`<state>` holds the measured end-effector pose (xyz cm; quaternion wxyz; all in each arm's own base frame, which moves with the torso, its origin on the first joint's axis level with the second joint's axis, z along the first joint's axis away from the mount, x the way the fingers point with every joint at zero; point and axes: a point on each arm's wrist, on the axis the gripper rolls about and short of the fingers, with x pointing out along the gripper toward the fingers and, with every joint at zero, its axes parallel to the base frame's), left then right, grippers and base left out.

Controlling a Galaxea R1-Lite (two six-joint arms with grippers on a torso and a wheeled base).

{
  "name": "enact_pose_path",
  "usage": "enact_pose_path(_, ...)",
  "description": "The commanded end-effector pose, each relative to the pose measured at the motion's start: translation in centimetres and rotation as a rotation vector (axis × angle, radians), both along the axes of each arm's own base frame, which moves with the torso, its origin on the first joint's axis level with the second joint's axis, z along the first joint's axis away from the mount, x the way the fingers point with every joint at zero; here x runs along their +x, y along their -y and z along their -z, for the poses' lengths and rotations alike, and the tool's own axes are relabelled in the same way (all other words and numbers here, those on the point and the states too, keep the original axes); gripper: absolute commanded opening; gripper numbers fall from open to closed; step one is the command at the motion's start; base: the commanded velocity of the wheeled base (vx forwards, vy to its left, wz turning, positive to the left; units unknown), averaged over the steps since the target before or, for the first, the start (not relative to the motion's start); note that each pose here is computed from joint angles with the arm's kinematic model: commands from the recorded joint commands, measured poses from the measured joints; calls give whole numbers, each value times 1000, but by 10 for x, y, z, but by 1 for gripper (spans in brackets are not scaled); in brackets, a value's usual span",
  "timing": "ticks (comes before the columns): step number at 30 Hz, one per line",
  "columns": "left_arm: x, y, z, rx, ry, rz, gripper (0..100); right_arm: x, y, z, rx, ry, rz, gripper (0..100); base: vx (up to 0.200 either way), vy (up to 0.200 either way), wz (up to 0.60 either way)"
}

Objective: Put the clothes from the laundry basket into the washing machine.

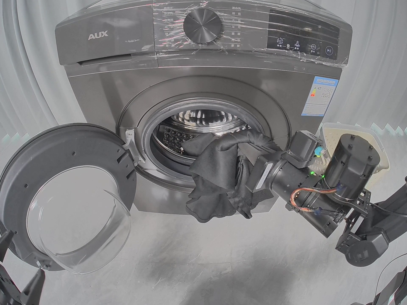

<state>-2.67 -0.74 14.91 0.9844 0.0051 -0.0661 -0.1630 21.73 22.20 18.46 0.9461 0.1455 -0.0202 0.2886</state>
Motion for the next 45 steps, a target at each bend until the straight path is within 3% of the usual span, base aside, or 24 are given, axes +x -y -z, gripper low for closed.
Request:
enact_pose_path(1, 40, 4, -3, -8, -253, 209, 100, 15, -20, 5, 29, 29, -5, 0, 0, 0, 0)
enact_pose_path(8, 79, 7, -13, 21, -292, 276, 100, 15, -21, 2, 22, 34, -13, 0, 0, 0, 0)
enact_pose_path(12, 104, 13, -13, 41, -334, 336, 100, 15, -24, -7, 48, 64, -34, 0, 0, 0, 0)
enact_pose_path(16, 129, 26, -11, 44, -377, 430, 100, 9, -27, -3, 37, 58, -77, 0, 0, 0, 0)
enact_pose_path(21, 158, 45, -2, 67, -404, 463, 100, 9, -27, -5, 36, 57, -78, 0, 0, 0, 0)
enact_pose_path(23, 158, 45, -2, 67, -404, 463, 100, 9, -27, -5, 36, 57, -78, 0, 0, 0, 0)
enact_pose_path(27, 191, 63, 15, 88, -455, 435, 100, 11, -25, -5, 42, 62, -63, 0, 0, 0, 0)
enact_pose_path(33, 219, 73, 24, 88, -454, 435, 100, 11, -22, -9, 49, 68, -55, 0, 0, 0, 0)
enact_pose_path(45, 248, 95, 44, 111, -523, 476, 100, 7, -23, -10, 54, 71, -63, 0, 0, 0, 0)
